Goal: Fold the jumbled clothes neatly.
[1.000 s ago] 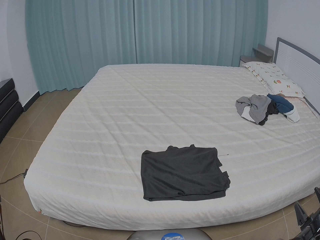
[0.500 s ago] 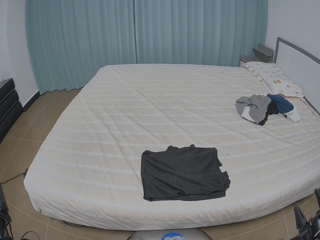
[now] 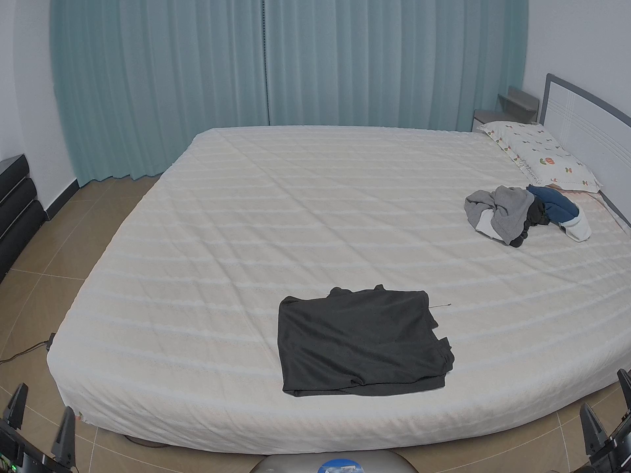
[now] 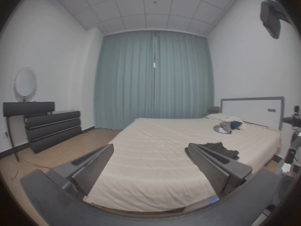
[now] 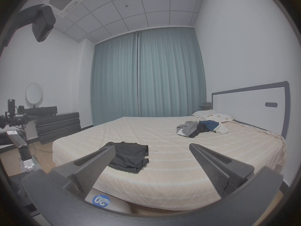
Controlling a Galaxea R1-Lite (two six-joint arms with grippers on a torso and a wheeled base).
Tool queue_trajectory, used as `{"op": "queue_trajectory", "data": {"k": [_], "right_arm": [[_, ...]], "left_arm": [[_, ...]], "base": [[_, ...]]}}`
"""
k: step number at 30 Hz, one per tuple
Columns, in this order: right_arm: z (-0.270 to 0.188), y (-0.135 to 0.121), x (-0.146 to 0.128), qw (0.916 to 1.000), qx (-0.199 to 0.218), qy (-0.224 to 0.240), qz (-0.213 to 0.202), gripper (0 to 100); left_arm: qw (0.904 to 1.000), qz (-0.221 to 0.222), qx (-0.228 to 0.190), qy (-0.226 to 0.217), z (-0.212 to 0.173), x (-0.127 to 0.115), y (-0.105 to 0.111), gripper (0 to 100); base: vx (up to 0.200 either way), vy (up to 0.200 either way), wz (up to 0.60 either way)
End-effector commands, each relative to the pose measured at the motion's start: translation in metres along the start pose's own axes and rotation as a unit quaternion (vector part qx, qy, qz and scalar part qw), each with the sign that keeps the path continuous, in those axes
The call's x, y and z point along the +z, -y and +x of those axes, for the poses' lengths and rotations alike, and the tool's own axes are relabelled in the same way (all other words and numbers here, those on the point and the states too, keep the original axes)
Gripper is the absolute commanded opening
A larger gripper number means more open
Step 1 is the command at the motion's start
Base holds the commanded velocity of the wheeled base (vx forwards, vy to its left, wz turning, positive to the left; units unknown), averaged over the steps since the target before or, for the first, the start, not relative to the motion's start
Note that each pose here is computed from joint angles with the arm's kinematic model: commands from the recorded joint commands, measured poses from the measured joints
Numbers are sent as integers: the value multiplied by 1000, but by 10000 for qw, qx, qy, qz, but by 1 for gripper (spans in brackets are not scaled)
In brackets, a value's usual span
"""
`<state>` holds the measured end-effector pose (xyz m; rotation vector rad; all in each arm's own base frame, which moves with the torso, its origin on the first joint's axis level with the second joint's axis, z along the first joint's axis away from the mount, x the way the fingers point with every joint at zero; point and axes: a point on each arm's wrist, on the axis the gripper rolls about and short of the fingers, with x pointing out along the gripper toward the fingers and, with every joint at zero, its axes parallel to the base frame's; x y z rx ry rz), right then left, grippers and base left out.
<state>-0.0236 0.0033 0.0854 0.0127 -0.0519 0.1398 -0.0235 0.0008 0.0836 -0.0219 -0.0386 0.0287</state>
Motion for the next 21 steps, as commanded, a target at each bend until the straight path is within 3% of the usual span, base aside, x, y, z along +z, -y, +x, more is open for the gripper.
{"op": "queue_trajectory", "data": {"k": [1, 6, 8, 12, 21], "right_arm": [[0, 0, -4, 9999, -76, -3, 102, 100], [0, 1, -5, 9995, -290, -43, -139, 100], [0, 2, -9, 9974, -497, -250, -459, 100], [0, 3, -10, 9978, -581, -288, -135, 100], [0, 3, -10, 9977, -621, -270, -99, 100]], "left_arm": [[9990, 182, -344, -231, 0, -9, 1, 100], [9990, 206, -314, -230, 0, -9, 1, 100], [9991, 207, -284, -230, 0, -9, 1, 100], [9992, 168, -290, -223, 0, -9, 1, 100], [9992, 153, -290, -224, 0, -9, 1, 100]], "base": [[0, 0, 0], [0, 0, 0], [0, 0, 0], [0, 0, 0], [0, 0, 0]]}}
